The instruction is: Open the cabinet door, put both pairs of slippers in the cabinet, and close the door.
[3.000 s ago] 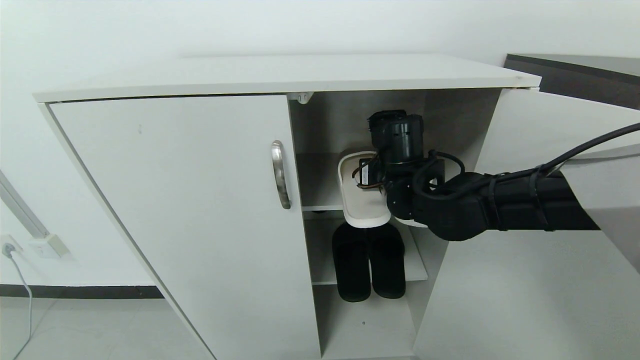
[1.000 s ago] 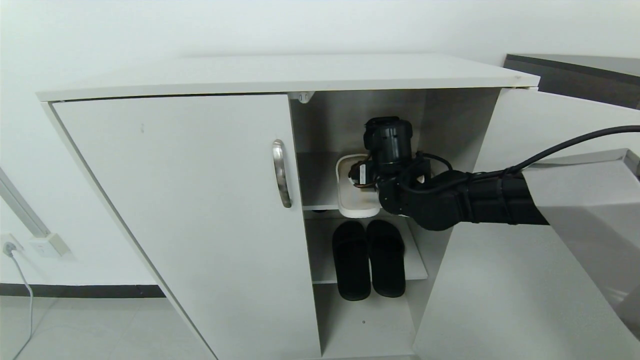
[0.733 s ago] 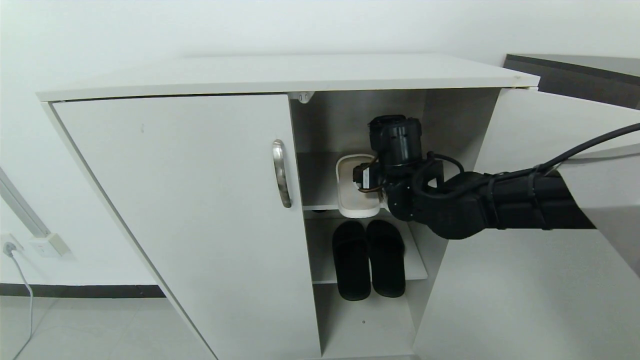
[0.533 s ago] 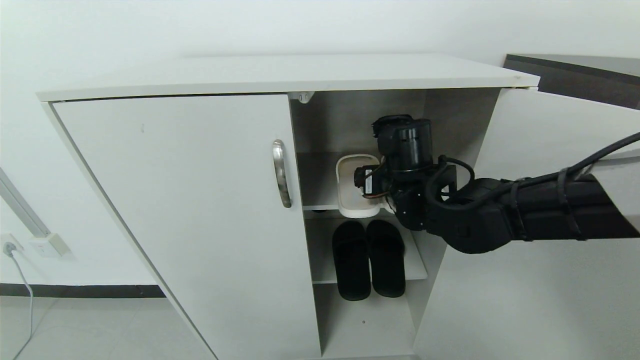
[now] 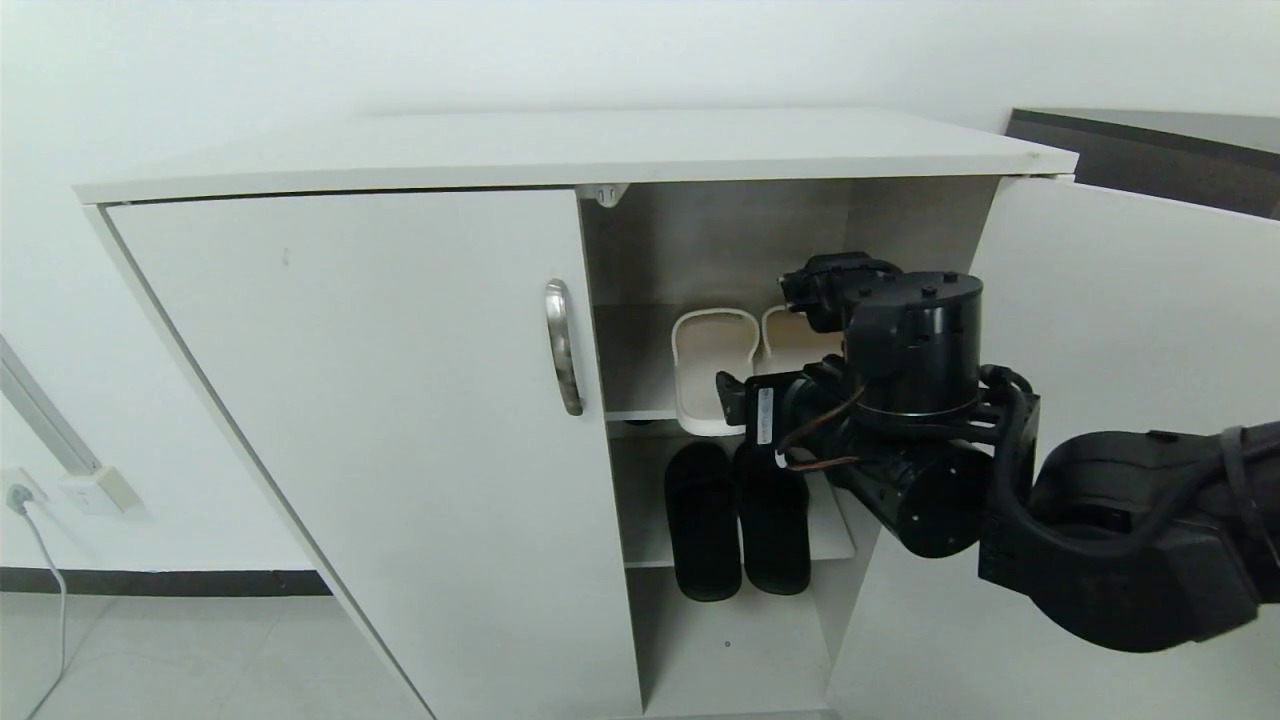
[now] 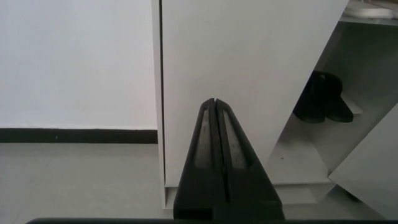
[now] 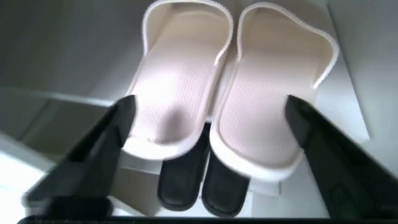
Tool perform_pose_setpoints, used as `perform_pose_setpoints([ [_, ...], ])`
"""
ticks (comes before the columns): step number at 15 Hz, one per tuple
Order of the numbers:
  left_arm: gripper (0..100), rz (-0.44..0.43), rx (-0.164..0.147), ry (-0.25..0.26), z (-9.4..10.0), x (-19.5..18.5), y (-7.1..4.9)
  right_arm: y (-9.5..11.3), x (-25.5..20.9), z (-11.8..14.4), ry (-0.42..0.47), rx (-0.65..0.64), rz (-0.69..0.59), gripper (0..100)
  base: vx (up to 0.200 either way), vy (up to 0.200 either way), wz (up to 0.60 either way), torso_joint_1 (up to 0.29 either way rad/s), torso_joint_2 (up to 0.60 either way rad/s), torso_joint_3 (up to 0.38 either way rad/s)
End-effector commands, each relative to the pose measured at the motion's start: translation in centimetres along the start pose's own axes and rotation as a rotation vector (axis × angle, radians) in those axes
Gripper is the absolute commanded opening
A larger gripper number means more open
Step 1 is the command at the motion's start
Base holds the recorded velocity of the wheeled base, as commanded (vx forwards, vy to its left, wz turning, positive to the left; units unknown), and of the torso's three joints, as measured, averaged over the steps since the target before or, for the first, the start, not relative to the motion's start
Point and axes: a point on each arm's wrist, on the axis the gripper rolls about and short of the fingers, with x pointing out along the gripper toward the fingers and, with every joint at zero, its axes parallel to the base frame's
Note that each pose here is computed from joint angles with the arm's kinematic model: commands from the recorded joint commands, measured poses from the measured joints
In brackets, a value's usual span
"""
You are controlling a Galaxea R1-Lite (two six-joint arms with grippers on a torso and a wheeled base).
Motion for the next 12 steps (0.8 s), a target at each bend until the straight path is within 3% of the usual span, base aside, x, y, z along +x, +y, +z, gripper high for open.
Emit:
perform_pose_setpoints([
  [1,0,0.001,0.0,0.002,0.0,0.0,0.0,-0.3,-1.0,-0.2,0.004,-0.003,0.019,0,0.0,0.0,0.0,0.0,0.0,0.0],
  [12,0,-0.001,0.003,0.002,0.0,0.0,0.0,0.0,-1.9,-2.1,0.064,-0.035,0.106,0,0.0,0.0,0.0,0.0,0.0,0.0],
])
